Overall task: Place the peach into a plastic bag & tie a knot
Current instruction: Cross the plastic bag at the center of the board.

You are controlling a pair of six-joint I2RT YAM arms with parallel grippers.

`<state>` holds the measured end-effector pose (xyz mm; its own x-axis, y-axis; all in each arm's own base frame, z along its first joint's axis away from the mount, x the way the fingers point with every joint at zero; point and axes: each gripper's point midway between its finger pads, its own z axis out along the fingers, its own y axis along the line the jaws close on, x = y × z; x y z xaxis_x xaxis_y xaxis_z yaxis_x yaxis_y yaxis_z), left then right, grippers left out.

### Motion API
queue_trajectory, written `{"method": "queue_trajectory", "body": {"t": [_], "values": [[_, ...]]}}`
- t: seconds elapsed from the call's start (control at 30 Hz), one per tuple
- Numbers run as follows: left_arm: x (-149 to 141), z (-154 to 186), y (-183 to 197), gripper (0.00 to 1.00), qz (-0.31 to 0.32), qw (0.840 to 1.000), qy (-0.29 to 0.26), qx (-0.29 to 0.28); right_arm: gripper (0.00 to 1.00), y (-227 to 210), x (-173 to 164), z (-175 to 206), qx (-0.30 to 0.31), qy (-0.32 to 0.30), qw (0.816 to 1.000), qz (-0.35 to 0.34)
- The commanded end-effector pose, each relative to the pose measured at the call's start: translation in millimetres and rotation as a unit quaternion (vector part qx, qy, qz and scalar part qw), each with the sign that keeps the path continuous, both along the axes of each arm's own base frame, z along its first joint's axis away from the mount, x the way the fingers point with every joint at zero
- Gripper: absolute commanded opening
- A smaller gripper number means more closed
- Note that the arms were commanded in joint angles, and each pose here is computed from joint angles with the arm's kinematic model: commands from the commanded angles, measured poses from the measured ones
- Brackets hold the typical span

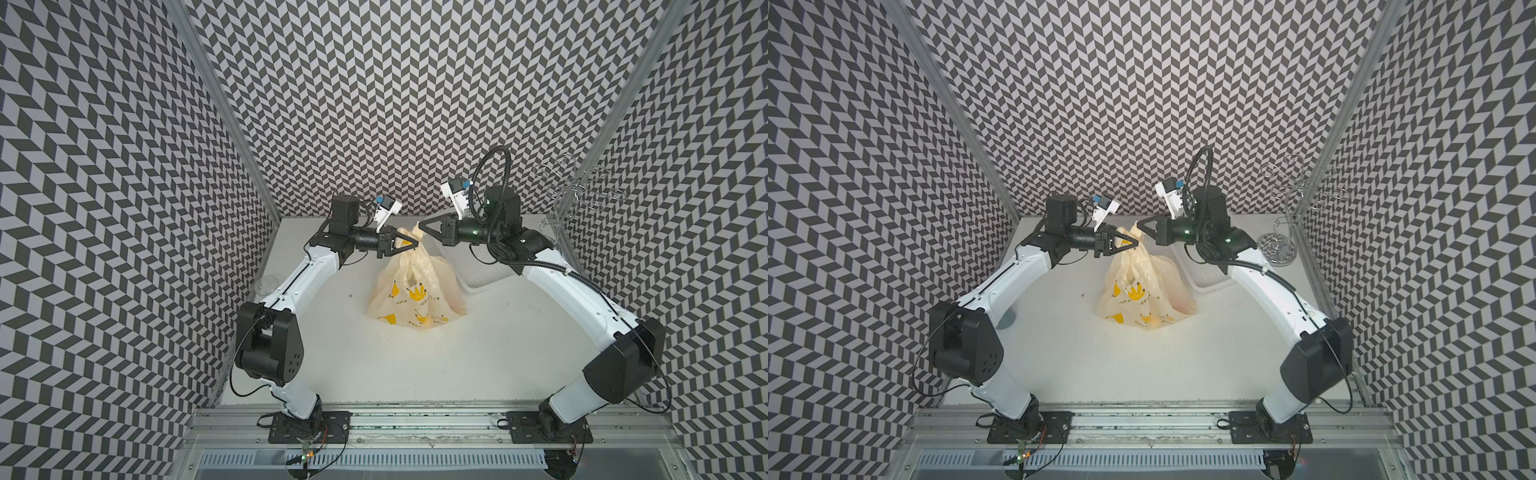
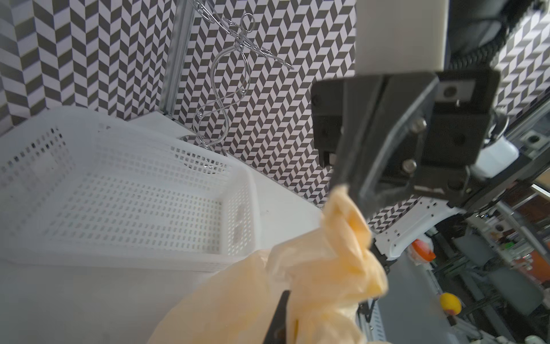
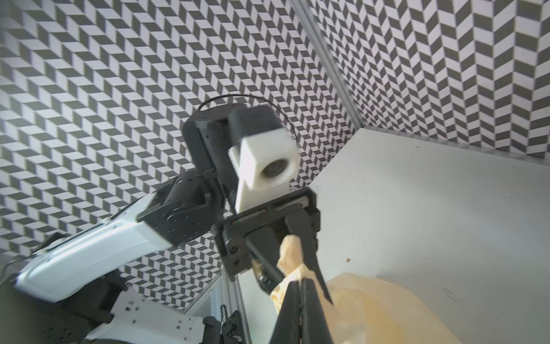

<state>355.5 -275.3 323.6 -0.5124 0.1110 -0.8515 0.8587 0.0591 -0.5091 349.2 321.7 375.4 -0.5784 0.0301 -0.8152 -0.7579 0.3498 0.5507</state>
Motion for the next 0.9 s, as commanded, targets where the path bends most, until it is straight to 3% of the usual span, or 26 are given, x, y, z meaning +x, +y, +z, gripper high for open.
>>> {"method": "queue_trajectory", "body": {"t": [0.0,0.23,0.43,0.63,0.73,0.87], "values": [[17.1,-4.2,3.4,0.02,0.018,0.999,0.033,-0.008,0.0,4.0,-49.4,43.4,0.059,-0.08,0.992,0.081],[24.9,-4.0,9.1,0.0,0.034,0.998,0.045,-0.012,0.0,19.3,-76.1,-1.1,0.005,-0.073,0.989,0.132],[24.1,-2.3,12.1,0.0,0.036,0.998,0.043,-0.013,0.0,18.1,-86.2,-30.9,-0.017,-0.06,0.989,0.134],[22.9,4.6,12.0,0.0,0.034,0.998,0.039,-0.018,0.0,22.5,-76.2,-96.7,-0.106,-0.021,0.988,0.107],[18.7,-0.4,12.9,0.02,0.033,0.998,0.042,-0.015,0.0,19.6,-64.1,-85.7,-0.103,-0.036,0.991,0.073],[12.4,-7.3,14.4,0.07,0.028,0.999,0.044,-0.011,0.0,9.0,-32.5,-32.8,-0.058,-0.062,0.996,0.016]]}}
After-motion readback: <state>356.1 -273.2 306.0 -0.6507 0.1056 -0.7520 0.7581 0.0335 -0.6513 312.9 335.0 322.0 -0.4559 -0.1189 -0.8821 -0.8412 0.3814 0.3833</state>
